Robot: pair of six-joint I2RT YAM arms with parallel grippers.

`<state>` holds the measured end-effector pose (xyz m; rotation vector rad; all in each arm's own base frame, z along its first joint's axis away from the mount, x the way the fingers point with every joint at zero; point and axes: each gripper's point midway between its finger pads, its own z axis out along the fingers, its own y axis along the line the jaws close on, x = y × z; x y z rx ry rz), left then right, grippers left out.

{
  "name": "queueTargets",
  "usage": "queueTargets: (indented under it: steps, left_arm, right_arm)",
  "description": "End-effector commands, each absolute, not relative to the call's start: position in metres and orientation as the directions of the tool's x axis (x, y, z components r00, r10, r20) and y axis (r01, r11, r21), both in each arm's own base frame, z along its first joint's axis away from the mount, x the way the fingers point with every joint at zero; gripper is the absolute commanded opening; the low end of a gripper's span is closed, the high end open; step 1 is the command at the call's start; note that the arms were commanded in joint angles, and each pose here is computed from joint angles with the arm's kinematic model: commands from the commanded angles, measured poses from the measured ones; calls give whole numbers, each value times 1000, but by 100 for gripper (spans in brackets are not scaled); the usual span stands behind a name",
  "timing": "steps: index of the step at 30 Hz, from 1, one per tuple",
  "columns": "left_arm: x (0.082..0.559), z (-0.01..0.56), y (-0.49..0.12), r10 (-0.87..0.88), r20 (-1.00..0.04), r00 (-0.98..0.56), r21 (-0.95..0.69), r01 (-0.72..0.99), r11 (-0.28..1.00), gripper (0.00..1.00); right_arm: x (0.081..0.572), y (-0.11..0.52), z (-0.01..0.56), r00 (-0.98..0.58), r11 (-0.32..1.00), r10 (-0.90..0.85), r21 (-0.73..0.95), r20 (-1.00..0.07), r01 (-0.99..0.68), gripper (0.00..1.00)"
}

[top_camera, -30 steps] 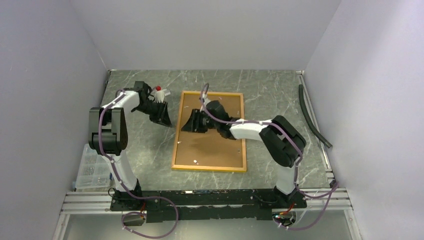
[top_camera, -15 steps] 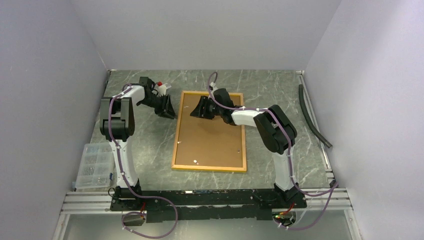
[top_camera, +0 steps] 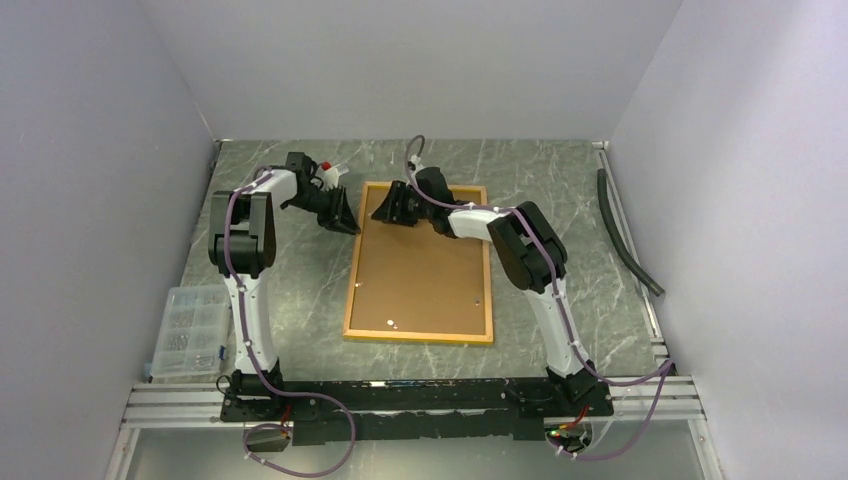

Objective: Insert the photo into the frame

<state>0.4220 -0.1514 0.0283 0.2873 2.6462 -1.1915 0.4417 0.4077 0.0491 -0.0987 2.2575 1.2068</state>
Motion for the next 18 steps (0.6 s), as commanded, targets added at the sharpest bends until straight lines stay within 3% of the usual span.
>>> queueTargets:
  steps: [1, 18]
  left_arm:
    - [428, 18, -157, 101, -293, -951, -699, 286, 655, 24]
    - [408, 8, -160, 132, -272, -953, -705, 291, 647, 13]
  right_arm:
    - [458, 414, 53, -819, 583, 220, 745, -529, -325, 47]
    - [471, 422, 35, -836, 589, 231, 756, -498, -288, 44]
